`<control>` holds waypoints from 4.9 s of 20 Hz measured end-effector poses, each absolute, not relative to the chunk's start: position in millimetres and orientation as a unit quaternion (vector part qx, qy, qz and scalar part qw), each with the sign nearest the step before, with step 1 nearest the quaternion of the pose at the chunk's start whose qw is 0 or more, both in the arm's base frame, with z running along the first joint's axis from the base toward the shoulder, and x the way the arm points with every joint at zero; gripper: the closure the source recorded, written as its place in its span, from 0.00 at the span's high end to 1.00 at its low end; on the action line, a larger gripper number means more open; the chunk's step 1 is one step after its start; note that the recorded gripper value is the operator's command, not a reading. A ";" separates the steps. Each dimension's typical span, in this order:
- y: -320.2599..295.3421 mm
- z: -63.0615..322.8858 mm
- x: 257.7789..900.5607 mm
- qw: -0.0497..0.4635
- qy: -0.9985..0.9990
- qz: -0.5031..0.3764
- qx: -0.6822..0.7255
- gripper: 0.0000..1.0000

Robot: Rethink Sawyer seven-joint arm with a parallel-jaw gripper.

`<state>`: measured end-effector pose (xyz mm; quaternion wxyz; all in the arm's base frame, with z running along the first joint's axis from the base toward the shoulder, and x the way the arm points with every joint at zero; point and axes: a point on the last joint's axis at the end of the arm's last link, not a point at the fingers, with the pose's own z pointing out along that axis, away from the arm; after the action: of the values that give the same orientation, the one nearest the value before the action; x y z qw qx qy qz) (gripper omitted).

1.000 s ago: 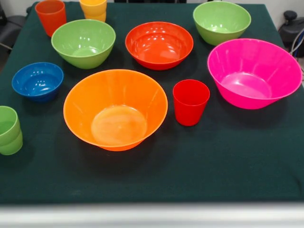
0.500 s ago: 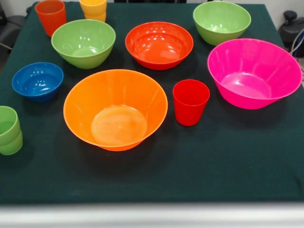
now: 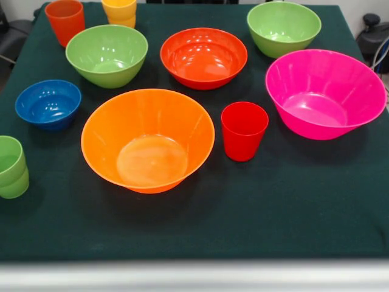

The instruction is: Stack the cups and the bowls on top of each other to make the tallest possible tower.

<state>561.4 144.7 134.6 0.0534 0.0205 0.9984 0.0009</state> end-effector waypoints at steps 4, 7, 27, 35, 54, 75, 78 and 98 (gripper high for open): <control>140.2 123.7 573.4 0.053 0.998 0.000 0.023 1.00; 137.2 113.5 585.5 0.054 0.998 -0.001 0.025 1.00; 104.6 33.0 675.1 0.061 0.997 -0.012 0.037 1.00; 83.0 35.4 695.3 0.056 0.997 -0.011 0.051 1.00; 69.8 39.6 731.0 0.056 0.997 -0.016 0.044 1.00; 94.7 30.4 743.1 0.063 0.998 -0.017 0.025 1.00; 97.8 29.9 742.4 0.062 0.998 -0.017 0.022 1.00; 96.4 19.7 738.9 0.055 0.998 -0.017 0.023 1.00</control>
<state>738.9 96.4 19.7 0.0554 0.0232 0.9981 -0.0170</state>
